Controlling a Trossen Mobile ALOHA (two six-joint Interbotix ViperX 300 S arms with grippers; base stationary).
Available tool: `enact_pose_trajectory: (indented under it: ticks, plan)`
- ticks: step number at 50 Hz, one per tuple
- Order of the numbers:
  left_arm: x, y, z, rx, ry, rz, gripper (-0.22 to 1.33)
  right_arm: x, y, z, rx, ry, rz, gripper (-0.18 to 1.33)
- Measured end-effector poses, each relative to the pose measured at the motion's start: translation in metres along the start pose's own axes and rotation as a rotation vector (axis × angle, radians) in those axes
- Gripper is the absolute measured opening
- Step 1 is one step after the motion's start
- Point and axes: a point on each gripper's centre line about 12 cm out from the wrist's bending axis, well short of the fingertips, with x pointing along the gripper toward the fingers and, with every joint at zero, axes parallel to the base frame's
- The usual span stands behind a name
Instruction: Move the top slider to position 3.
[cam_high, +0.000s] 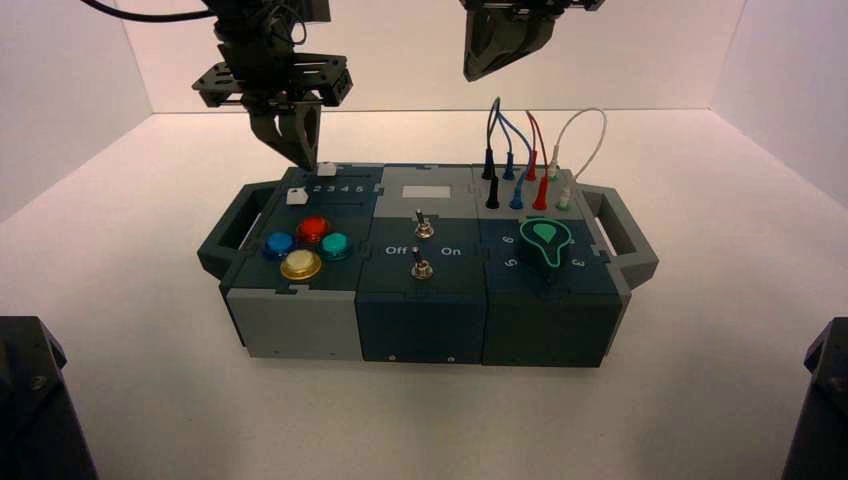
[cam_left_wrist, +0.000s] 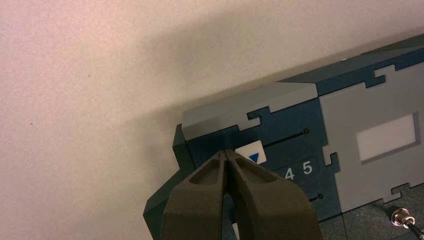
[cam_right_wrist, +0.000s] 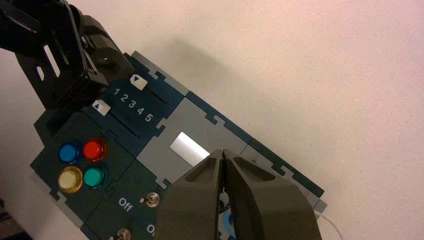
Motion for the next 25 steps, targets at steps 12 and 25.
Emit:
enact_pose_trajectory:
  ticks: [12,25]
  plan:
    - [0.0002,-0.0025,-0.0004,0.006,0.001,-0.003,-0.16,0.0005,-0.0001,-0.0002,0.0,0.002,-0.001,-0.14]
    - [0.0005,-0.0069,-0.0014,0.021,0.004,-0.006,-0.16,0.0003,-0.0006,0.0003,0.001,0.001,-0.002,-0.14]
